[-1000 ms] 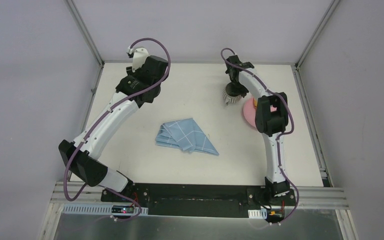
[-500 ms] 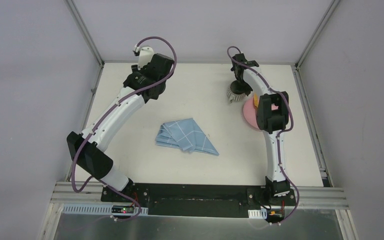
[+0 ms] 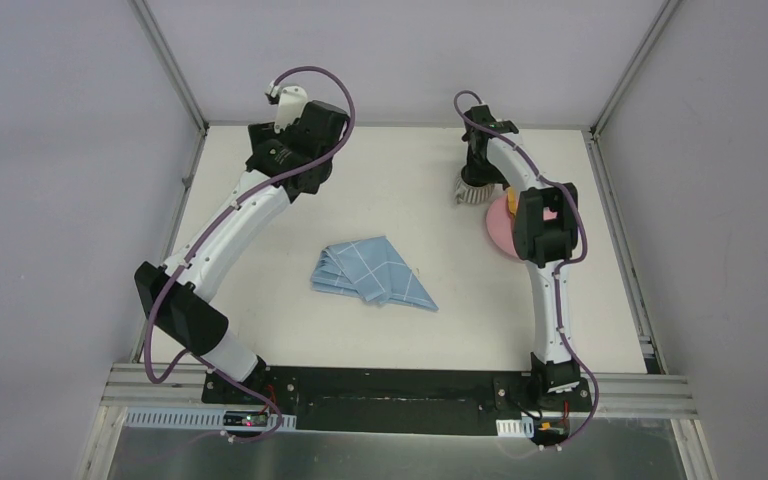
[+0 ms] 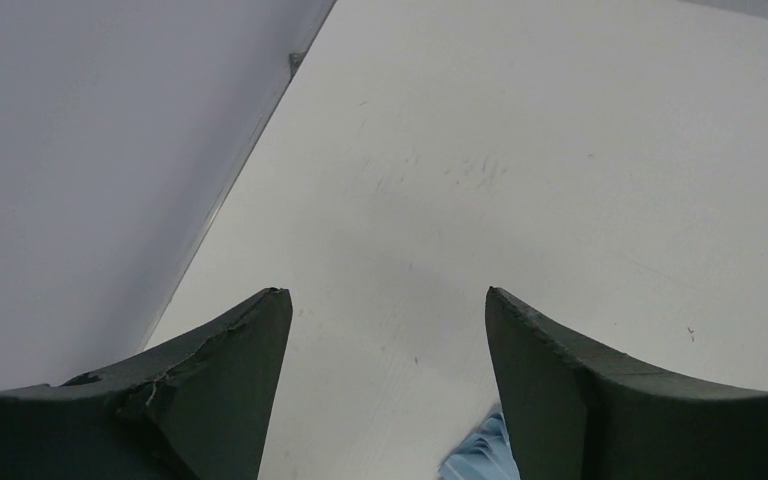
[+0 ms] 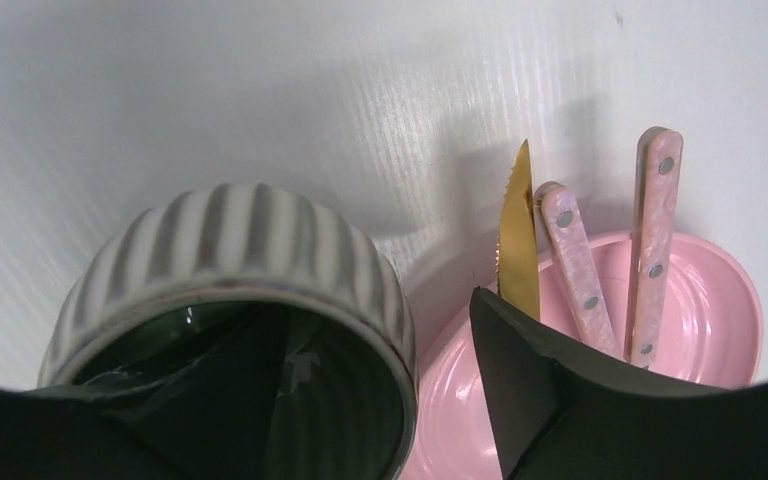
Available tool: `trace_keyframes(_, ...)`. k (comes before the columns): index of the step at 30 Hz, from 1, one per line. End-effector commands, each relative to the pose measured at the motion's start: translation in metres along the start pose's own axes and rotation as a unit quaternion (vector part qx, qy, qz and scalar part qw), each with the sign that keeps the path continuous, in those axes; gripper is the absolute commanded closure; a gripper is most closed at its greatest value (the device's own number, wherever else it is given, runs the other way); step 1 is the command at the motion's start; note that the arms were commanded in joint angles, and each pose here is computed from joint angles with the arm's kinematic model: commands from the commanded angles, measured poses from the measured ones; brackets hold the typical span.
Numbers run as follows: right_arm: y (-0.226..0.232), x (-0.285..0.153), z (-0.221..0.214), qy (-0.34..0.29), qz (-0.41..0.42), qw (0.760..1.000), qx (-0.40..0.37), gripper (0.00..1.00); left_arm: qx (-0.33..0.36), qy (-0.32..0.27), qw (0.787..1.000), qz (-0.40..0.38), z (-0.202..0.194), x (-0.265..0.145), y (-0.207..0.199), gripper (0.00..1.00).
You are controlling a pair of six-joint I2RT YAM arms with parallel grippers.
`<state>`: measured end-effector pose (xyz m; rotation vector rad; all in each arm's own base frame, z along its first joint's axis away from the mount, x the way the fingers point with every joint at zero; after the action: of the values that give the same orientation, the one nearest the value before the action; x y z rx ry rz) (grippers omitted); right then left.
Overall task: Set the dinner table for one person
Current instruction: Place the cup at the center of the board.
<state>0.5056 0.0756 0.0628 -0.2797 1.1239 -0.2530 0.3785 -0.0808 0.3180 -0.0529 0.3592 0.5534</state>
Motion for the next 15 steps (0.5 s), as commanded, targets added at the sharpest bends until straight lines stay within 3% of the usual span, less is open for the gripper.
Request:
trace_keyframes(1, -0.012, -0.045, 0.030, -0.059, 0.022, 0.998, 0.025, 0.29, -0.018, -0.034, 0.999, 0.007, 0.028, -0.007, 0.003, 0.26)
trace_keyframes(10, -0.031, -0.101, 0.057, -0.129, 0.036, 0.990, 0.050, 0.28, -0.024, -0.055, 0.998, 0.009, 0.046, -0.012, 0.008, 0.25)
trace_keyframes(15, -0.023, -0.144, 0.049, -0.155, 0.049, 0.986, 0.031, 0.28, -0.038, -0.047, 0.998, -0.008, 0.042, -0.015, 0.006, 0.27)
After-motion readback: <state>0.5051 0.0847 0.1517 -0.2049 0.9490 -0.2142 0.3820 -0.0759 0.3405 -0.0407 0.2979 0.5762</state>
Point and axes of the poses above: each gripper's point midway between its finger pads, its own x axis out along the fingers, its own y axis along the line the jaws close on, z = x × y, the point moved 1 cm from there along -x, back along the fingers, and after that the axes turned 11 degrees about -x, right-handed, at the moved point
